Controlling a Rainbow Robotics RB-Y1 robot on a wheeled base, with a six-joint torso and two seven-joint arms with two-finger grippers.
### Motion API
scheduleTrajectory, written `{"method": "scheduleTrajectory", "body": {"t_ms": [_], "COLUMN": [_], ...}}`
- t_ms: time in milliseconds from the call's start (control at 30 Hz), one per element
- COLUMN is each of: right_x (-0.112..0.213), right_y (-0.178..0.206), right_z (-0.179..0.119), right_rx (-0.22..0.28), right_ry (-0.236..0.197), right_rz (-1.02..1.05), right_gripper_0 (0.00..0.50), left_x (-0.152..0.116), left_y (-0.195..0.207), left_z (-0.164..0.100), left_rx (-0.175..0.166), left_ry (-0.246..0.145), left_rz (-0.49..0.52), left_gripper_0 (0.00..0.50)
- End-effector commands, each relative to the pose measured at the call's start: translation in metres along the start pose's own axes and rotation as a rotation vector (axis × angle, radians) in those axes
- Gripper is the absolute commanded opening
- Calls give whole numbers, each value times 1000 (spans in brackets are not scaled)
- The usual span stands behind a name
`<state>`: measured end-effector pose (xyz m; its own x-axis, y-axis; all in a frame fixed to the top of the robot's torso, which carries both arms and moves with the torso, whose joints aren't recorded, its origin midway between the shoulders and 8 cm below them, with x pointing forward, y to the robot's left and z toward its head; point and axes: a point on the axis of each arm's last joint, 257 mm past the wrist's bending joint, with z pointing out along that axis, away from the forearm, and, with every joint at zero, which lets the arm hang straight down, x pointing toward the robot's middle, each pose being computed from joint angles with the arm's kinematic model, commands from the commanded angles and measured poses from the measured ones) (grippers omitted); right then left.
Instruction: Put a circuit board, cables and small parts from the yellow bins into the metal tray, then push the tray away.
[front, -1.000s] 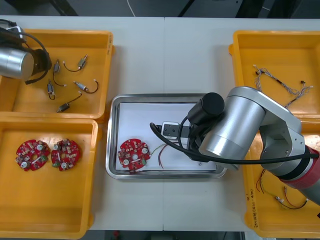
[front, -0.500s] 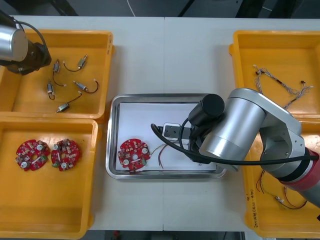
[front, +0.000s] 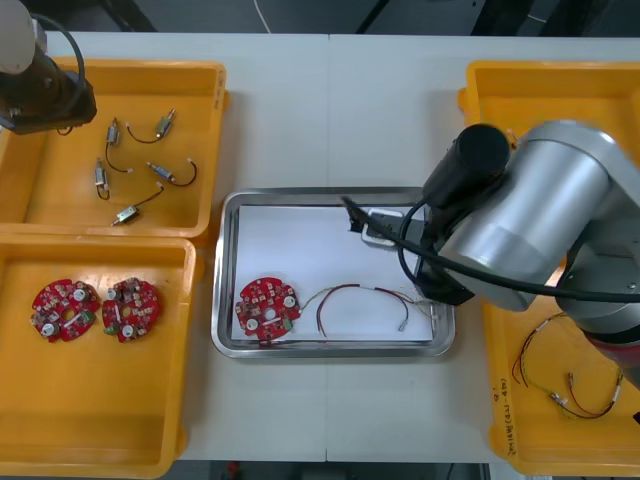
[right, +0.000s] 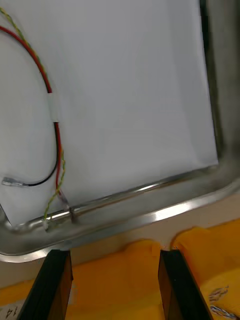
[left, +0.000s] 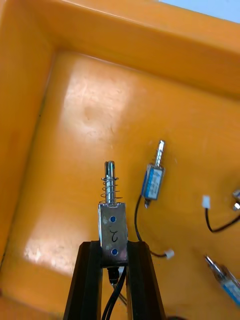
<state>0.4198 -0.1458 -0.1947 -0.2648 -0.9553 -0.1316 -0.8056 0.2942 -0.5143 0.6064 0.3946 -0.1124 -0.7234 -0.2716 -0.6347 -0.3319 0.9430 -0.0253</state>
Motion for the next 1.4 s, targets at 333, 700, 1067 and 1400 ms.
{"method": "scheduleTrajectory", "body": {"t_ms": [333, 700, 1067, 1400], "right_x": [30, 107, 168, 202], "right_y": [-89, -143, -176, -191], "right_z": [-64, -90, -84, -66], "right_rx": [163, 242, 249, 217], "right_ry": [-126, -116, -56, 10], "right_rz": [215, 461, 692, 929], "right_gripper_0": [500, 500, 500, 500], "left_x": [3, 51, 92, 160], "left_y": [-34, -108, -180, -229], "left_z": [-83, -122, -143, -138], "left_rx": [31, 113, 217, 231], "left_ry": [14, 34, 14, 81], "left_rz": [110, 181, 209, 296], "left_gripper_0": [0, 0, 0, 1]}}
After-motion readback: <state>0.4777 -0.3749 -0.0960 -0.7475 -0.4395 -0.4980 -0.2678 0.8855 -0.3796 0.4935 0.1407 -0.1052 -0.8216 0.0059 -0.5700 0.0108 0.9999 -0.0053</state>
